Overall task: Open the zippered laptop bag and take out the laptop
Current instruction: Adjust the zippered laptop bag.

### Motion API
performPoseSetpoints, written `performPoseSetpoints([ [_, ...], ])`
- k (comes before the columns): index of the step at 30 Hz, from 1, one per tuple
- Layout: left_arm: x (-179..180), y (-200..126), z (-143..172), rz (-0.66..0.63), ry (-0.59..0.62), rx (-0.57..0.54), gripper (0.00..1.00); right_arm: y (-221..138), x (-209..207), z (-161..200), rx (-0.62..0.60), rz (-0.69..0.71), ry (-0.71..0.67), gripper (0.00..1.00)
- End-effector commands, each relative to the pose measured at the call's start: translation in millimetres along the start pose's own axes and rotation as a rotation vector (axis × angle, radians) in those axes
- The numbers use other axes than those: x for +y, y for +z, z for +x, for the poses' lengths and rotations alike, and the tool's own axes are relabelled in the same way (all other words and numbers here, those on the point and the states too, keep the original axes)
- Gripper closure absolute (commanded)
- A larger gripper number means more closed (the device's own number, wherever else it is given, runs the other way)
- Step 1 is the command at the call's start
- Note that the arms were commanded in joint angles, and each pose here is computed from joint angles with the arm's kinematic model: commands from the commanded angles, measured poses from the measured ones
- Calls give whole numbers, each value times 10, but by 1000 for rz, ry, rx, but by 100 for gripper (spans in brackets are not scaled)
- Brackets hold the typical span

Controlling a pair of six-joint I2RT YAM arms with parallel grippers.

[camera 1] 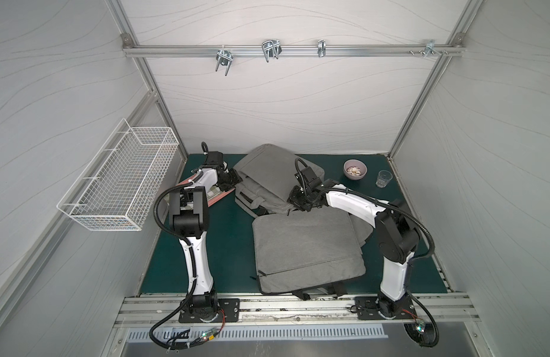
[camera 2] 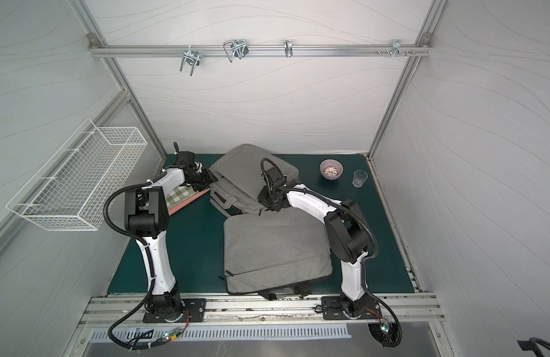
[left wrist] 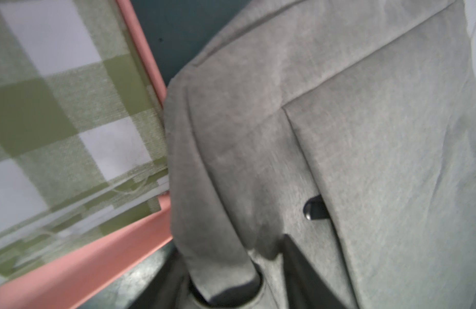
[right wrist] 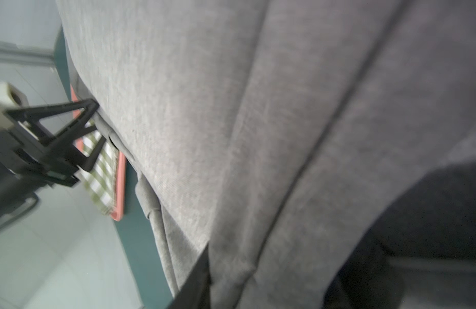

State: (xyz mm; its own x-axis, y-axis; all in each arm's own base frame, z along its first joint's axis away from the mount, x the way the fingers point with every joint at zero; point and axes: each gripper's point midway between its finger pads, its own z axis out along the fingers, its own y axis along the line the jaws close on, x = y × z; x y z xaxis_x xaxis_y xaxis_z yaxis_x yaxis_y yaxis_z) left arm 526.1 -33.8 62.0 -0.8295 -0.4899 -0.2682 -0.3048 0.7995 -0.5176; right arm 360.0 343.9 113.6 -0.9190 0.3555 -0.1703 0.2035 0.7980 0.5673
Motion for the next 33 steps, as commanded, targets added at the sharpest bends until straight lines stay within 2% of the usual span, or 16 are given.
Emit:
performPoseSetpoints([
  [1,-104,-8,-135,42,26,-20,64,12,-127,-243,-69,45,15,75],
  [5,-147,-37,-72,64,14,1,85,-45,-148,-378,-95,35,9,91],
  [9,-170,-105,-23,72,13,5,100,-134,-136,-506,-123,22,-10,99],
  [19,-481,-490,268,136,37,-23,100,-354,-157,-1021,-194,-4,-105,100],
  [24,-650,-671,449,156,68,-31,100,-342,-172,-1275,-203,-26,-151,100],
  [33,-925,-770,859,203,74,-12,100,-255,-295,-1754,-223,-28,-207,100],
])
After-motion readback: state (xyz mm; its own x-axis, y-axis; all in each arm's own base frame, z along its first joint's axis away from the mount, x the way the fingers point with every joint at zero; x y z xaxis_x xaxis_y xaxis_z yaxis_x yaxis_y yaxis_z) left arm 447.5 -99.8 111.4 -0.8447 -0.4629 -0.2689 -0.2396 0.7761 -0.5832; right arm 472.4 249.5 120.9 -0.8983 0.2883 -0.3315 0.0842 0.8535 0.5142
